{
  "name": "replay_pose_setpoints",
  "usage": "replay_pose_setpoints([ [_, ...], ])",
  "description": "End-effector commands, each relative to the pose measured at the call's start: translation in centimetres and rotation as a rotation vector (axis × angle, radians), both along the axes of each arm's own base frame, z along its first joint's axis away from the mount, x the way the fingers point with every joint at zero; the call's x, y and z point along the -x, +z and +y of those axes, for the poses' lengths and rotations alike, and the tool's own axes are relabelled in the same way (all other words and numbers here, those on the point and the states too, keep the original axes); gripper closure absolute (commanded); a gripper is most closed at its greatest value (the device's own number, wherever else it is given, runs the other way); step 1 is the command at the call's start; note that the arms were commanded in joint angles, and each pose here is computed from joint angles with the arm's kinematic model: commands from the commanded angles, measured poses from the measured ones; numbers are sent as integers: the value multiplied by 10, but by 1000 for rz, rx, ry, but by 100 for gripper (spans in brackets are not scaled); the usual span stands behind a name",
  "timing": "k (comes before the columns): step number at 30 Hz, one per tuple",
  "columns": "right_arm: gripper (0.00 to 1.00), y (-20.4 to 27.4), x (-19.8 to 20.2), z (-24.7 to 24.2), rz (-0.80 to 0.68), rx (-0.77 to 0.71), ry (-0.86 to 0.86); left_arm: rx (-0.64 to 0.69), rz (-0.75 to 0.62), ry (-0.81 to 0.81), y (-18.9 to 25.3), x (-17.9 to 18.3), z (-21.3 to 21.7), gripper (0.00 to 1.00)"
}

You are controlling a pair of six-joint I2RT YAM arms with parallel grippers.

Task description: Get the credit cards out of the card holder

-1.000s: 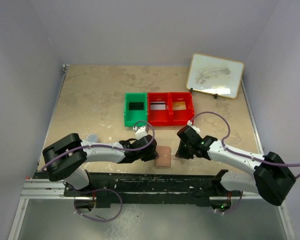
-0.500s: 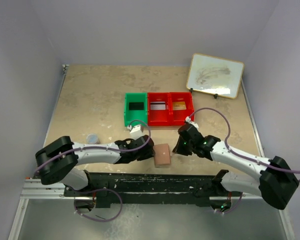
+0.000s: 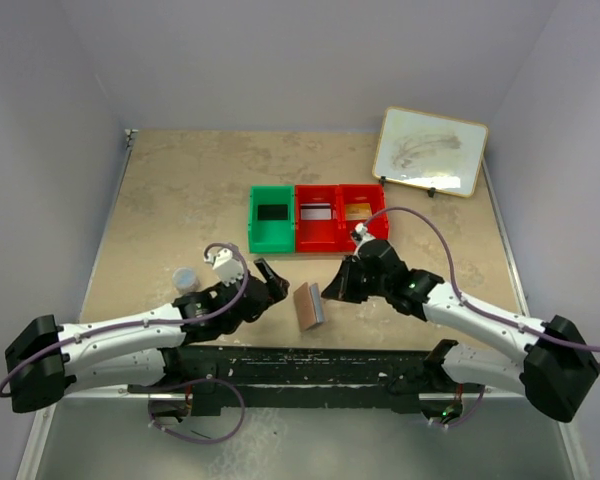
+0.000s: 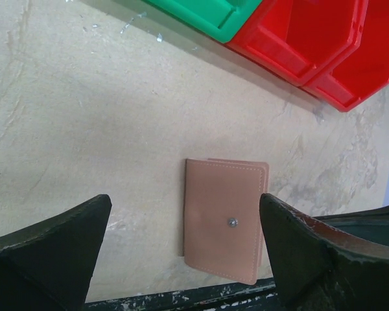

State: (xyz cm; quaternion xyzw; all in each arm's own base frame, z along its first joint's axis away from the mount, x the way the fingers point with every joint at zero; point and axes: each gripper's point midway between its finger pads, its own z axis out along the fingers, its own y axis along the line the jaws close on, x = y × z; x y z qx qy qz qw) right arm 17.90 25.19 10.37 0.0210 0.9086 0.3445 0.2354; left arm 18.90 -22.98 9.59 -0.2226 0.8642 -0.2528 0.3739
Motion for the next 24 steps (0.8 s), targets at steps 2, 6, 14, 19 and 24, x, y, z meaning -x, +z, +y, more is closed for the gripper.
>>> replay_pose_setpoints([
  [2,100,38,-8,39,-80,-136,120,12,-30,70,4,-3,18,6],
  [6,100,47,-9,53,-86,-164,147,40,-19,61,4,0,16,6],
  [14,100,51,-11,61,-75,-201,128,90,-7,-18,7,5,-3,7],
  [19,100,33,-13,56,-37,-145,87,35,85,-26,-24,13,-5,18],
  [24,100,26,-16,48,-25,-108,33,18,108,-22,-33,15,-5,24],
])
